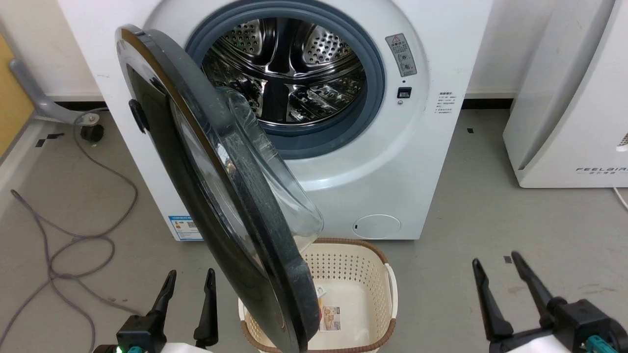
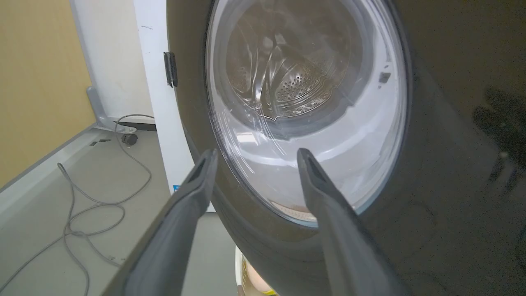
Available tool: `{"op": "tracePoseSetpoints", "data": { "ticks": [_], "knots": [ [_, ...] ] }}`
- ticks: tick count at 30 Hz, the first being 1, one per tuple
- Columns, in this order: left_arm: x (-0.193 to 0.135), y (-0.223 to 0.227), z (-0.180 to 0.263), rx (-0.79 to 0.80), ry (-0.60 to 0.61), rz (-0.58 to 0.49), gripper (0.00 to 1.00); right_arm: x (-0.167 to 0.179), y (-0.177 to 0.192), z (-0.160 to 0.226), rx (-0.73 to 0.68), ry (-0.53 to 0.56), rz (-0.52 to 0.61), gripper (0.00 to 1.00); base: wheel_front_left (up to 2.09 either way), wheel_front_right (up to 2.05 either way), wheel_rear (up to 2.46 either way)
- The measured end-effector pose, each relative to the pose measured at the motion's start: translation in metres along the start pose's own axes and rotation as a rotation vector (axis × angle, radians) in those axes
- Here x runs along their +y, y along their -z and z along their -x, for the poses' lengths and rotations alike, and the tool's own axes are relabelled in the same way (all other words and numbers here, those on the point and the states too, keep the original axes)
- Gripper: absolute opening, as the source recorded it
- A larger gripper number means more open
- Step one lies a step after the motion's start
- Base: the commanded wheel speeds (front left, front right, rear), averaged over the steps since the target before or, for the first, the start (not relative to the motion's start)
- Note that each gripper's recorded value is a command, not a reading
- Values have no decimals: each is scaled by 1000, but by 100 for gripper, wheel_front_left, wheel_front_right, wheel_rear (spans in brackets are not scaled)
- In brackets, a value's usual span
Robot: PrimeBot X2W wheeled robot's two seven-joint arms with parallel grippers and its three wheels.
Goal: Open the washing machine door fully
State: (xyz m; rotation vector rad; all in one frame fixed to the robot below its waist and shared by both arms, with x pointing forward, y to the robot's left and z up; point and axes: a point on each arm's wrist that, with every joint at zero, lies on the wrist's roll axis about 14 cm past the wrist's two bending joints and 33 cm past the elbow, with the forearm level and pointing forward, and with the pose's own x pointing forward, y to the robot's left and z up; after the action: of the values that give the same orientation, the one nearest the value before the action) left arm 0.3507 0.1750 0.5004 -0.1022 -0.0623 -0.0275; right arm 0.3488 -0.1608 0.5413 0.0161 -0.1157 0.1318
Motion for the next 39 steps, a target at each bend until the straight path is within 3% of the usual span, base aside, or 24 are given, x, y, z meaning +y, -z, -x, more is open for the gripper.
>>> {"op": "tracePoseSetpoints", "data": {
  "ticks": [7, 8, 9, 10, 23, 31, 39],
  "knots": [
    [0, 0, 0, 2, 1, -19, 100, -1, 17, 6, 44, 11, -42, 100, 0, 0, 0],
    [0, 0, 0, 2, 2, -20, 79, -1, 18, 6, 47, 12, -43, 100, 0, 0, 0],
    [0, 0, -1, 2, 3, -20, 8, -1, 19, 7, 50, 12, -43, 100, 0, 0, 0],
    [0, 1, -1, 3, 4, -20, 0, -2, 19, 7, 51, 13, -43, 100, 0, 0, 0],
    [-1, -41, -11, -130, 11, -23, 0, -1, 22, 7, 59, 14, -46, 100, 0, 0, 0],
    [-4, -149, -18, -466, 9, -31, 0, -1, 23, 6, 58, 12, -46, 100, 0, 0, 0],
    [-23, -253, 2, -812, 57, -18, 0, -1, 23, 6, 59, 12, -47, 100, 0, 0, 0]
  ]
}}
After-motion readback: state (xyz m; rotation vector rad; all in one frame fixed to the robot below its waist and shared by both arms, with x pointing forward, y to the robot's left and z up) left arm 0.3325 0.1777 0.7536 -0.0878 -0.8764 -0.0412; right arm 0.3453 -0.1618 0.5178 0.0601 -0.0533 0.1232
